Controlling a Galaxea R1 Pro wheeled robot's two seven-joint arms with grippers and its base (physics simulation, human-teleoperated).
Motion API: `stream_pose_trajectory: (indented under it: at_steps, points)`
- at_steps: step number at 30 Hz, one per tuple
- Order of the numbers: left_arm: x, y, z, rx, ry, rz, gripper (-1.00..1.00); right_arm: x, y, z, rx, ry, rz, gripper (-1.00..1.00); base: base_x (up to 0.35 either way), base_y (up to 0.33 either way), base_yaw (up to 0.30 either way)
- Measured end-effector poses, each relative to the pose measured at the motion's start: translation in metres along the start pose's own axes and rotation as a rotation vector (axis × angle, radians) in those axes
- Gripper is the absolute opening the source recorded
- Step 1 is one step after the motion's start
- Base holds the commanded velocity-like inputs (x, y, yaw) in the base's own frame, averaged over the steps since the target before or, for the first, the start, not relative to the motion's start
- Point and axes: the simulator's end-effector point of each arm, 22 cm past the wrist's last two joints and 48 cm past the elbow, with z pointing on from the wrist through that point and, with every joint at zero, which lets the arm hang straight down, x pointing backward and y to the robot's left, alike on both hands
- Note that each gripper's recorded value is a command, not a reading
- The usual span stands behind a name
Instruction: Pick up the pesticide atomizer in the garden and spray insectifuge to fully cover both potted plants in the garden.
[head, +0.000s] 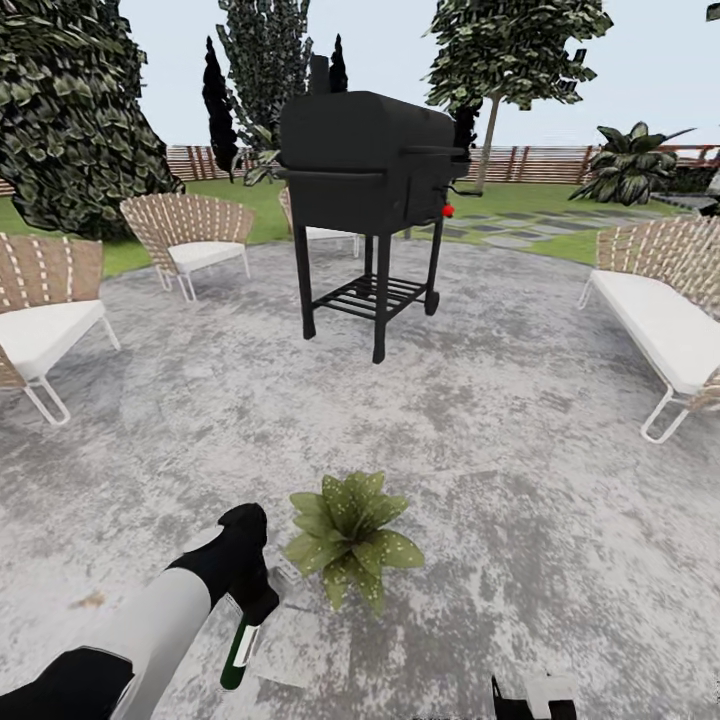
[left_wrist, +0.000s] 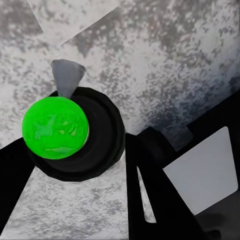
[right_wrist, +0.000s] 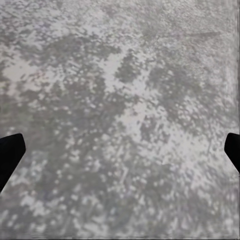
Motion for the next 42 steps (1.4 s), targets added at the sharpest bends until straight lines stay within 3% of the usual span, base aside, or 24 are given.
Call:
stream_pose_trajectory:
  at_steps: [12,18,33,42]
  points:
    - [-0.0054,-0.0009,-0.0061,-0.007,-0.017,0.002,-1.00,-0.0022,-0.0004,-0.0003,0.001,-0.005,0.001,1.00,0.113,0.293,-0.278]
    - [-0.0025,-0.0045,-0.0018,-0.002,-0.010,0.007,-1.00,-0.0027,-0.0054,0.0004,0.005,-0.007,-0.006,1.00,0.252,0.218,-0.008]
    - [0.0038,-0.0022,0.0028,-0.003,0.001,0.006,-1.00,-0.0020,-0.0037,0.0001,0.004,-0.005,-0.002,1.00,0.044,0.029,-0.236]
    - [0.0021,-0.0041,0.0021,-0.001,-0.001,0.006,-1.00,-0.0018,-0.0025,-0.0001,0.003,-0.004,-0.001,1.00,0.000,0.212,-0.025]
